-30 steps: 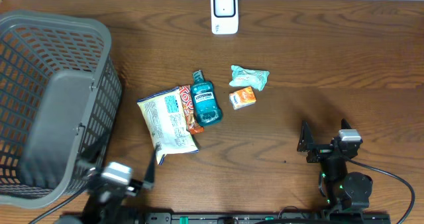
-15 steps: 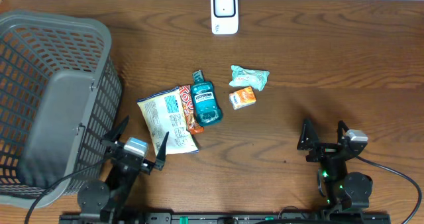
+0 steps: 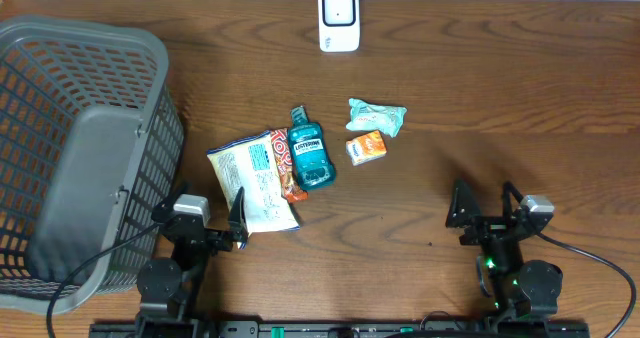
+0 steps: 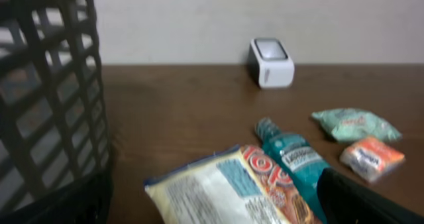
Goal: Scan the item barcode
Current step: 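Lower both grippers to the front of the table near the items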
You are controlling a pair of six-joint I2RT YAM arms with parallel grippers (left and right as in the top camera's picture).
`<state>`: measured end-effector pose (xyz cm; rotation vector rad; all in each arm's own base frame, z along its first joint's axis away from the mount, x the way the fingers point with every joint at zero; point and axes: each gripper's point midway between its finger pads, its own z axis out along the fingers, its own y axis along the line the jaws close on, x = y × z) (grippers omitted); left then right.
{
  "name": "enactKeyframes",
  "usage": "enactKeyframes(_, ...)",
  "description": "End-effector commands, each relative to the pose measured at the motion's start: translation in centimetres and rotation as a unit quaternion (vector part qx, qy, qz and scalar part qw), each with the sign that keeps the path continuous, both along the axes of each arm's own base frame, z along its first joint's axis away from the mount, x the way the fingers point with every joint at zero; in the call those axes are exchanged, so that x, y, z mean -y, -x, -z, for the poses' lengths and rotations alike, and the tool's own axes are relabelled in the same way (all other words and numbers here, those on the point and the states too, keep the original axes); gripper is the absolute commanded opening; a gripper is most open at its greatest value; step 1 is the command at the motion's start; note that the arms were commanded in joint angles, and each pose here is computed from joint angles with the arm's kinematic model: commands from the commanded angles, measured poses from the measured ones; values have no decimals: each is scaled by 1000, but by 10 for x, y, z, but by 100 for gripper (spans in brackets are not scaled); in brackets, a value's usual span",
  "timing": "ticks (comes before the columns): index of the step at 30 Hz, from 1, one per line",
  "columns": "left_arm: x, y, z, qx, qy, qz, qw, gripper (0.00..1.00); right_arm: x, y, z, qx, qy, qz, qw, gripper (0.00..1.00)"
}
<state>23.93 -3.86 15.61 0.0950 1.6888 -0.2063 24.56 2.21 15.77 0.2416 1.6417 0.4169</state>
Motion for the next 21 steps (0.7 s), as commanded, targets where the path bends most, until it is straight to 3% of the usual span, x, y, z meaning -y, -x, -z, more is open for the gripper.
enactKeyframes(1, -4, -3, 13, -10, 28, -15, 999, 98, -21, 4, -1, -1, -17, -59, 998, 99)
enactKeyframes(21, -5, -3, 16, -17, 25, -18, 999, 98, -51, 17, -22, 11, -35, -152, 988, 99)
